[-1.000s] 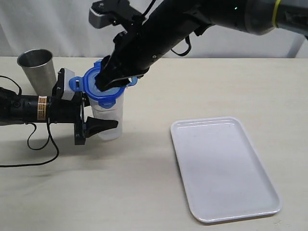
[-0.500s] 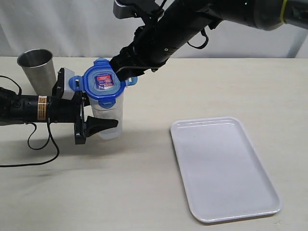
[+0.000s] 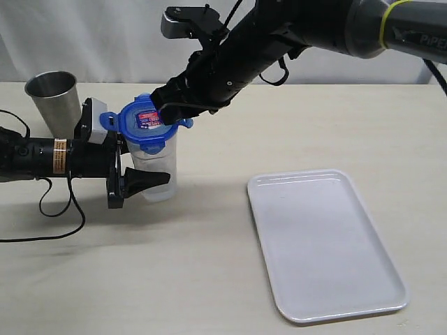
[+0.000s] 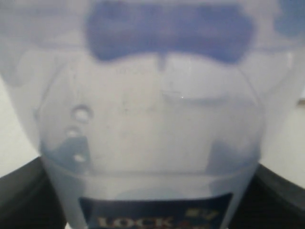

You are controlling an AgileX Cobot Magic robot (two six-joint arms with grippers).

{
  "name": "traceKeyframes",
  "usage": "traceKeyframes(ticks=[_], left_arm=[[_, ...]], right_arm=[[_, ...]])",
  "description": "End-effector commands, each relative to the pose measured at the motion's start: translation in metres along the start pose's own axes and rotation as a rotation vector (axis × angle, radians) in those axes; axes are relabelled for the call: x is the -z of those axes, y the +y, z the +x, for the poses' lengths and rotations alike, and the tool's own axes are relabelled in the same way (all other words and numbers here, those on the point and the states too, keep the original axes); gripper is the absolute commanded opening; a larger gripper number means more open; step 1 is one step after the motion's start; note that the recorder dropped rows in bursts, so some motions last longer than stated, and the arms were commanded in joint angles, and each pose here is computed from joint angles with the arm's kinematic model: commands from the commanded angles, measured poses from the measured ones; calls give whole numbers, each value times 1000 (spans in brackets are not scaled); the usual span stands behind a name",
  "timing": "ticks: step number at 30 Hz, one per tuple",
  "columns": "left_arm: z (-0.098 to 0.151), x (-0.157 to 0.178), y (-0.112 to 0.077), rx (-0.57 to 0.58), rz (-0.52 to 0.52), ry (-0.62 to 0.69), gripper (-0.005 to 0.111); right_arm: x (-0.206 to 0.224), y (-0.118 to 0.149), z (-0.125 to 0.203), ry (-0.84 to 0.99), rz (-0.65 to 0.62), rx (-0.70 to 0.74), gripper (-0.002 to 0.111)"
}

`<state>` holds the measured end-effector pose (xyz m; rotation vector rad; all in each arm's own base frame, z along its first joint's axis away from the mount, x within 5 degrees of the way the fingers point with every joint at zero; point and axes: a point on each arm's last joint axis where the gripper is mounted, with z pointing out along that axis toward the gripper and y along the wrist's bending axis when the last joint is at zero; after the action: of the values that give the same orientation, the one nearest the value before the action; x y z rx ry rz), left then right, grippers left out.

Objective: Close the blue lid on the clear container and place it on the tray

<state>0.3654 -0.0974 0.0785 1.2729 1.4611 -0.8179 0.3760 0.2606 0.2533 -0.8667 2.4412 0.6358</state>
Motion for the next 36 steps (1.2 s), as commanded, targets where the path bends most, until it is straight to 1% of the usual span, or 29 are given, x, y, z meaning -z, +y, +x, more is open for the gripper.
traceKeyframes(ticks=[1, 4, 11, 15, 18, 23, 25, 28, 32, 36], left_arm=[[-2, -3, -2, -1, 9, -12, 0], [-3, -3, -3, 1, 14, -25, 0], [-4, -3, -3, 17, 23, -29, 0], [-4, -2, -4, 16, 29, -31, 0], [-4, -2, -4, 17, 32, -30, 0], [-4, -2, -5, 15, 36, -28, 0], [-4, -2, -5, 16, 38, -28, 0], [-4, -2, -5, 16, 38, -28, 0], [-4, -2, -5, 16, 38, -28, 0], [-4, -2, -3, 26, 21, -35, 0]], right_arm=[[-21, -4, 11, 69, -35, 1, 43], [-30, -6, 16, 96, -52, -16, 43], [-45, -2, 22, 131, -163, -65, 43], [-54, -4, 28, 164, -182, -75, 43], [-64, -5, 35, 203, -212, -96, 38], [-83, -2, 46, 243, -339, -131, 32], [-85, -4, 47, 251, -332, -130, 32], [-75, -18, 44, 234, -313, -137, 32], [-46, -50, 37, 175, -268, -177, 32], [-42, -58, 38, 177, -266, -189, 32]])
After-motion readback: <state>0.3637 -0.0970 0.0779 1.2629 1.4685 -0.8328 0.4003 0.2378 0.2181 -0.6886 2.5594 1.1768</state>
